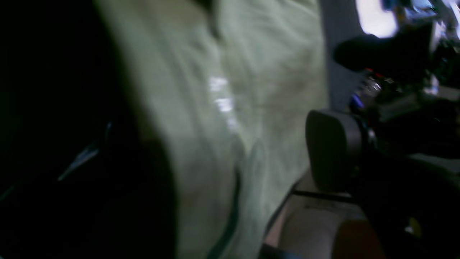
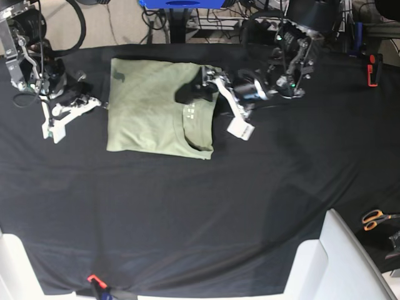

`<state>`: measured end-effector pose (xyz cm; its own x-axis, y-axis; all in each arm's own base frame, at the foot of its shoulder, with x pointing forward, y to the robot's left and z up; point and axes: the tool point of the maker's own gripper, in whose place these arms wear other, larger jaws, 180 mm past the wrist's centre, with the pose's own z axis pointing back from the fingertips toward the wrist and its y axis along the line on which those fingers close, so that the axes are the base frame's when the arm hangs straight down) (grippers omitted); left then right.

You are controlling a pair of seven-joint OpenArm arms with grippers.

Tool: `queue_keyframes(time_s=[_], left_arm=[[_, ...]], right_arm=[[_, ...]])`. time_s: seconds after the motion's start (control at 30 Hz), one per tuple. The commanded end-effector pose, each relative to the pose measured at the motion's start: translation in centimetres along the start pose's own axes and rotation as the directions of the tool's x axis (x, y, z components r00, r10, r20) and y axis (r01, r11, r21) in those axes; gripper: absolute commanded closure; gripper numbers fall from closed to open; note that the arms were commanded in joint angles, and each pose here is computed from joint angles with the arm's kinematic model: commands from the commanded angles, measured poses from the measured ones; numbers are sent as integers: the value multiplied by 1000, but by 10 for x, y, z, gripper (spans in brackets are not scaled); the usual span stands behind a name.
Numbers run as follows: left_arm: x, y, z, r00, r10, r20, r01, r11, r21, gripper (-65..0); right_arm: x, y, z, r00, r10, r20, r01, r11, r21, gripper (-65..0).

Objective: Fold the T-shirt properly
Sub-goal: 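Grasp the folded shirt's collar edge with the left gripper and rotate it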

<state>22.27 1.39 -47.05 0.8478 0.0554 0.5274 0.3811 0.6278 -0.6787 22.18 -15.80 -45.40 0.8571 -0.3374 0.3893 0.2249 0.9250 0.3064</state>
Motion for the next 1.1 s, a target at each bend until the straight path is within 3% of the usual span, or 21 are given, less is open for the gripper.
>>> queue_keyframes(time_s=[0.0,0.27,0.57,0.77,0.9,1.07], left_arm=[[-4,1,-2,999,-20,-43,21,1000,5,-650],[-7,8,-12,998,25,-59,-23,999,44,-645],[0,9,-13,998,17,-53,-15,999,47,0],[7,12,-12,999,3,-54,0,998,55,0],[16,34,-4,998,37,-43,-30,986,161,0],[37,29,9,983,-144,-112,160,975,152,0]], right_arm=[[10,2,3,1000,13,28,-14,1000,9,0],[5,-1,4,1000,10,19,-10,1000,4,0],[3,0,3,1000,9,14,-9,1000,7,0],[3,0,3,1000,8,14,-8,1000,8,0],[2,1,3,1000,7,14,-7,1000,9,0],[2,1,3,1000,6,13,-6,1000,10,0]])
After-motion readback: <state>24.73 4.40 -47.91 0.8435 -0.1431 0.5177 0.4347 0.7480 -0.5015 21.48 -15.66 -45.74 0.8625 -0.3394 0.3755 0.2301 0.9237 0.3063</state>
